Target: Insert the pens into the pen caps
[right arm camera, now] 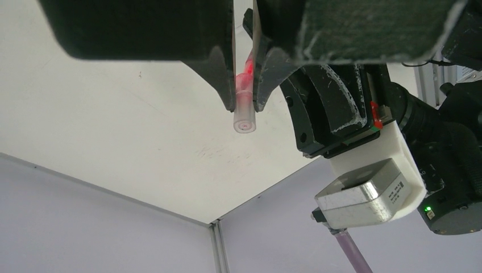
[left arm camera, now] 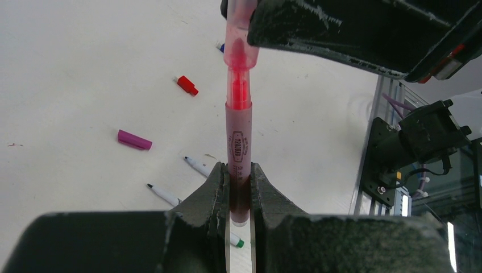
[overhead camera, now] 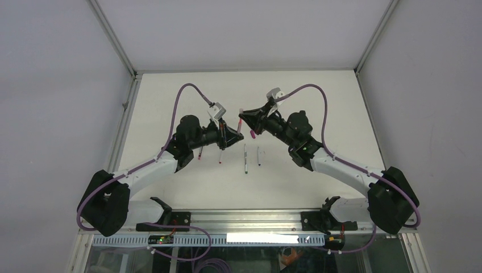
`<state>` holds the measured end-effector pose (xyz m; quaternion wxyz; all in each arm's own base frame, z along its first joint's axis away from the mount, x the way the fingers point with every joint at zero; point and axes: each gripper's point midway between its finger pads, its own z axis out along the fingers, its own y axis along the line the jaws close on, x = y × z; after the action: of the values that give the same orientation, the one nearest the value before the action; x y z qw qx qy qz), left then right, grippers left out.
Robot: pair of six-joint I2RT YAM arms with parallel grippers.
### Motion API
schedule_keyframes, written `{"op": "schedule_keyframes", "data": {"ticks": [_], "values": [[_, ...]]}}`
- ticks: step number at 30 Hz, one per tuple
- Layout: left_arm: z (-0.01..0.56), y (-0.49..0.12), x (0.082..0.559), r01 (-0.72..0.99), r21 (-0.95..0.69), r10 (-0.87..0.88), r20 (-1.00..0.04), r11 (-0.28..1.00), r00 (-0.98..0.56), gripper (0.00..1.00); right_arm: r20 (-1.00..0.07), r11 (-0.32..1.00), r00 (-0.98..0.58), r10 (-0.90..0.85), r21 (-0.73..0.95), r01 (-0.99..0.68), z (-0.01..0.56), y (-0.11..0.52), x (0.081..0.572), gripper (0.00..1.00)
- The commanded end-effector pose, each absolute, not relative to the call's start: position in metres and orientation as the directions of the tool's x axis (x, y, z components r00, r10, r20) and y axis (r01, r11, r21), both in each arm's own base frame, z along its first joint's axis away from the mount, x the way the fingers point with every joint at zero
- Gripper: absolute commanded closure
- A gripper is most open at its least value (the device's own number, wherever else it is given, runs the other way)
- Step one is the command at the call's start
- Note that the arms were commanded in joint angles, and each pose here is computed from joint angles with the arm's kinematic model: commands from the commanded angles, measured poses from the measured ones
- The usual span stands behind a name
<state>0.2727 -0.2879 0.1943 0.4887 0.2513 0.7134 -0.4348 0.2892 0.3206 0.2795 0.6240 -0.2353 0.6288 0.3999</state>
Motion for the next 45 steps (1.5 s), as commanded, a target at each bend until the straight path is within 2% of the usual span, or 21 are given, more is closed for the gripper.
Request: {"op": "schedule_keyframes", "data": {"ticks": [1,10,17,24,29,45], "values": [[0.223,-0.286,0.278,0.813,-0.293,-0.107,-0.955,0.503,-0.278,1.00,-0.969,0.560,-0.158,0.189,0.238,-0.794,0.273,0.323,0.287,1.00],[0.237,-0.278,0.284,0.804,-0.236,-0.110,-0.971,0.546,-0.210,1.00,-0.942,0.548,-0.308,0.137,0.331,-0.768,0.254,0.332,0.284,1.00],[0.253,-0.259,0.304,0.721,-0.193,-0.150,-0.981,0.665,-0.124,1.00,-0.888,0.593,-0.443,0.124,0.425,-0.684,0.235,0.330,0.282,1.00],[0.277,-0.252,0.321,0.675,-0.173,-0.191,-0.980,0.718,-0.049,1.00,-0.830,0.641,-0.545,0.118,0.482,-0.597,0.210,0.330,0.279,1.00],[0.282,-0.256,0.333,0.656,-0.170,-0.174,-0.983,0.735,-0.059,1.00,-0.795,0.676,-0.596,0.111,0.500,-0.541,0.195,0.335,0.277,1.00],[0.277,-0.249,0.341,0.617,-0.133,-0.110,-0.991,0.776,-0.075,1.00,-0.757,0.717,-0.653,0.035,0.474,-0.510,0.164,0.356,0.267,1.00]]}}
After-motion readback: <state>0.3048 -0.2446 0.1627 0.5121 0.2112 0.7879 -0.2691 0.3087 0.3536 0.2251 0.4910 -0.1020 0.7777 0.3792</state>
